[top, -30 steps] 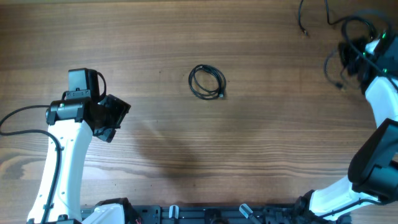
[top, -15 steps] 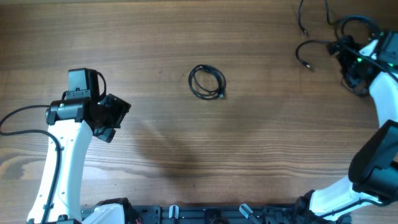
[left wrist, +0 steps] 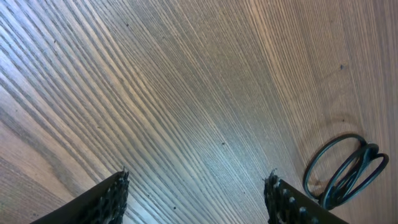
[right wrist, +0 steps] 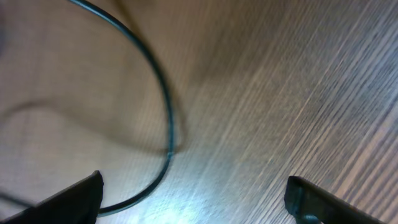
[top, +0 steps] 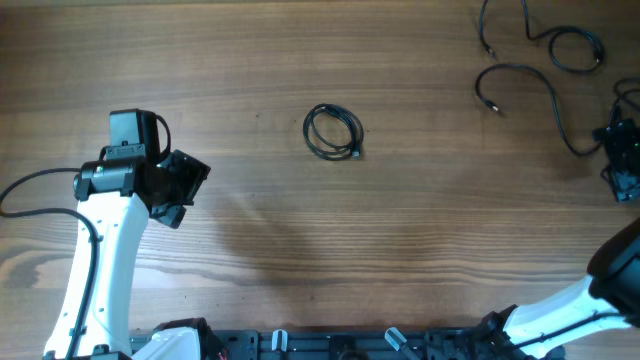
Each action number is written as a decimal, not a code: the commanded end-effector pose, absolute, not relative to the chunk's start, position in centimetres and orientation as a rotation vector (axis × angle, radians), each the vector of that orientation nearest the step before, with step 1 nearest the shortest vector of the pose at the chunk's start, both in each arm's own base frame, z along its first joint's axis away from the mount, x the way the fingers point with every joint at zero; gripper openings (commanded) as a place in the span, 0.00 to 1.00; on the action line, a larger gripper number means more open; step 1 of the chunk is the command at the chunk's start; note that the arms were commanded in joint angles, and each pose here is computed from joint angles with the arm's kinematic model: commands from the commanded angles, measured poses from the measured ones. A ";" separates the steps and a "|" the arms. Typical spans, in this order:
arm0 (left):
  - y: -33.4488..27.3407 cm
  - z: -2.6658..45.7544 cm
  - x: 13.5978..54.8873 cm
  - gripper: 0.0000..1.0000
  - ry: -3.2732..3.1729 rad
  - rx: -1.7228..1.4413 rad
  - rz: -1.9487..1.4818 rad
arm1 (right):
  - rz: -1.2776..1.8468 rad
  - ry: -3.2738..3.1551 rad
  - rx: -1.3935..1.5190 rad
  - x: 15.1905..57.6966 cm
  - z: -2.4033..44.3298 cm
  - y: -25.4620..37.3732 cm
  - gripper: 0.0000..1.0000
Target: Untangle cables
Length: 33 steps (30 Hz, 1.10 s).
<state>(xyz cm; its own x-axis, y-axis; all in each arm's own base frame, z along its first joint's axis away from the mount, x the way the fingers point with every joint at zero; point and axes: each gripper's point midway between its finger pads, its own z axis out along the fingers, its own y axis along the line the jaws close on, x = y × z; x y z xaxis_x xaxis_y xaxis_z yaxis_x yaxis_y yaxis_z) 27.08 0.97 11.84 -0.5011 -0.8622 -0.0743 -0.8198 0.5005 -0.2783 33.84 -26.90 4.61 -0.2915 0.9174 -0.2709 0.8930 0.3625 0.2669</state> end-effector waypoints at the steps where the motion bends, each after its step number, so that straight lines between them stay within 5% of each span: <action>1: 0.7 11.5 27.1 0.72 2.560 -1.438 -0.316 | 0.057 2.295 1.596 34.1 2.1 -27.3 0.77; 4: 0.7 11.5 27.1 0.72 2.558 -1.437 -0.317 | 0.205 2.273 1.541 36.4 0.9 -26.7 0.60; 7: 0.7 11.5 27.2 0.72 2.556 -1.435 -0.318 | 0.239 2.226 1.515 38.2 0.9 -26.5 0.63; 12: 0.7 11.6 27.4 0.72 2.547 -1.430 -0.324 | 0.258 2.226 1.534 39.5 -1.2 -25.6 0.47; 14: 0.7 11.6 27.5 0.72 2.547 -1.429 -0.324 | 0.262 2.212 1.523 39.9 -1.5 -25.8 0.20; 16: 0.7 11.6 27.4 0.72 2.547 -1.429 -0.324 | 0.297 2.177 1.472 41.2 -0.8 -26.0 0.04; 27: 0.7 11.7 27.8 0.71 2.530 -1.432 -0.333 | 0.380 2.023 1.271 46.3 4.6 -27.9 0.04; 28: 0.7 11.7 27.8 0.71 2.531 -1.431 -0.333 | 0.373 2.026 1.277 46.2 4.5 -28.0 0.20; 29: 0.7 11.7 27.8 0.71 2.531 -1.431 -0.332 | 0.375 2.033 1.283 46.0 4.3 -27.9 0.75; 30: 0.7 11.7 27.8 0.71 2.531 -1.431 -0.332 | 0.374 2.038 1.284 46.0 4.2 -27.8 0.97; 33: 0.7 11.7 27.8 0.71 2.531 -1.431 -0.332 | 0.358 2.090 1.249 45.5 3.8 -27.5 1.00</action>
<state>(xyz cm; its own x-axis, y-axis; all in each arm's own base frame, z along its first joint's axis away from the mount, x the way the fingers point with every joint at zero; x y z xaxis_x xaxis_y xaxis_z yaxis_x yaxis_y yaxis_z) 27.79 1.04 11.95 -0.4987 -0.8622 -0.0896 -0.8124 0.5009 -0.2984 45.10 -27.57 3.66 -0.2844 0.8805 -0.3794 0.6873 0.4631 0.5596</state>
